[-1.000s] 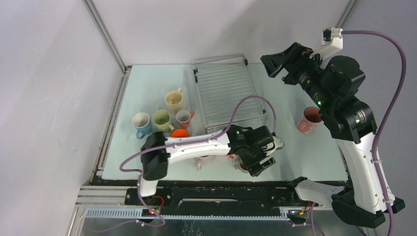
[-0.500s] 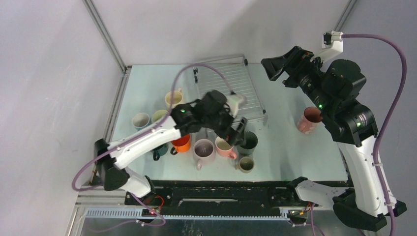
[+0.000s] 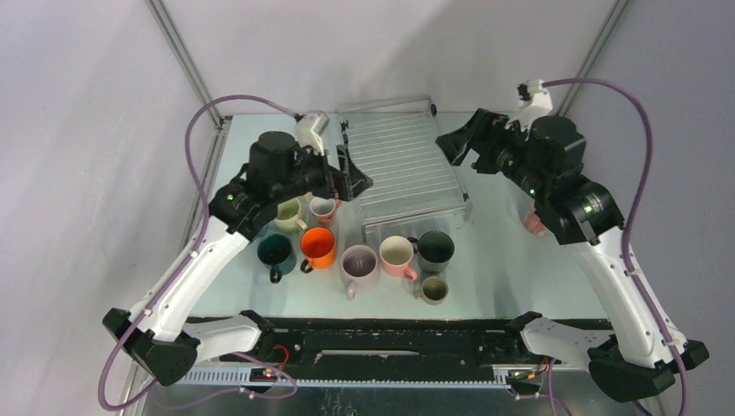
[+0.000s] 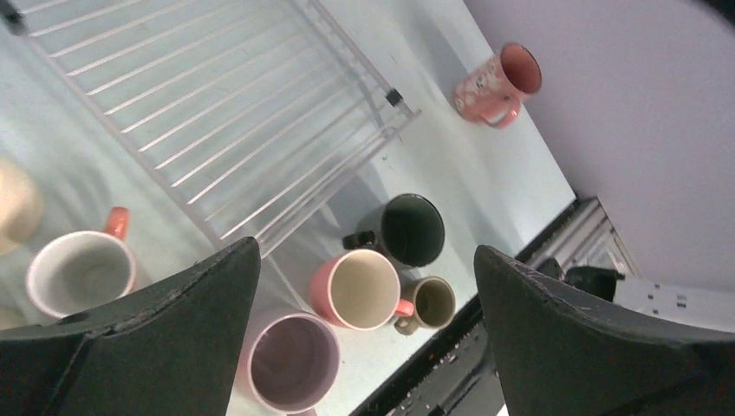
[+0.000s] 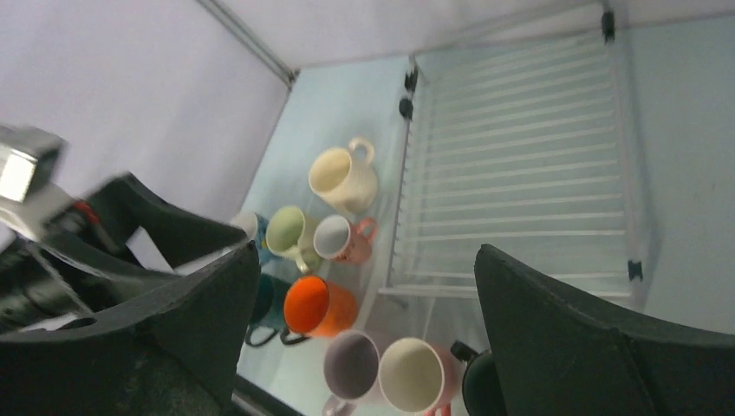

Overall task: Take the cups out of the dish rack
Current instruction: Reset both arms

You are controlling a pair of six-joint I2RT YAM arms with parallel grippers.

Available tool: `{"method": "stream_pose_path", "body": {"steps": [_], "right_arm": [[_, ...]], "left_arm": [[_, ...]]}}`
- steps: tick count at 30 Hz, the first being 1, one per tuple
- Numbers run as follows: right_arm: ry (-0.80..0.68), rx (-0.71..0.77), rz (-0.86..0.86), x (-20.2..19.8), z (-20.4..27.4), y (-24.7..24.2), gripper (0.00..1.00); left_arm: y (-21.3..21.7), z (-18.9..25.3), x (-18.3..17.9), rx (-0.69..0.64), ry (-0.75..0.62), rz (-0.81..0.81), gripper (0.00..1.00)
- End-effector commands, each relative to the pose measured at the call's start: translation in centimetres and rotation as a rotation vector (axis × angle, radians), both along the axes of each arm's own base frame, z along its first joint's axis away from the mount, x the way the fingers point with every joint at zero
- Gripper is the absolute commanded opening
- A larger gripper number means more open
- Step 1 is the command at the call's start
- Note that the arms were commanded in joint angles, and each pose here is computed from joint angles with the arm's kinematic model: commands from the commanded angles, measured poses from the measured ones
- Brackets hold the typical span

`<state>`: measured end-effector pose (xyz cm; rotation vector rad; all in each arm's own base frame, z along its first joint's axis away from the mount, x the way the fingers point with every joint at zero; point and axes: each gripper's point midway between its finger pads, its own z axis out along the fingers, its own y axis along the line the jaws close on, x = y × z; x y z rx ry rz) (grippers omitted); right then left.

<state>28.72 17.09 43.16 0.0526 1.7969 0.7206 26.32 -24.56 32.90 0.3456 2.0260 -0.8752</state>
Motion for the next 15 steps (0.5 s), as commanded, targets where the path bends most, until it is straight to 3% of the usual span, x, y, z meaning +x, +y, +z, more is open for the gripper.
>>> {"method": "stream_pose_path", "body": {"steps": [1, 7, 15], "right_arm": [[0.037, -0.019, 0.075, 0.0, -2.8, 2.0, 1.0], [0.151, -0.06, 0.121, -0.1, -8.0, 3.8, 1.0], [0.161, -0.069, 0.127, -0.4, -9.1, 4.2, 1.0]], "left_arm": [[2.5, 1.6, 0.8, -0.03, -0.065, 0.103, 1.0], [3.9, 1.7, 1.3, -0.012, -0.089, 0.161, 1.0], [4.7, 1.3, 1.7, 0.016, -0.12, 0.187, 1.0]]}}
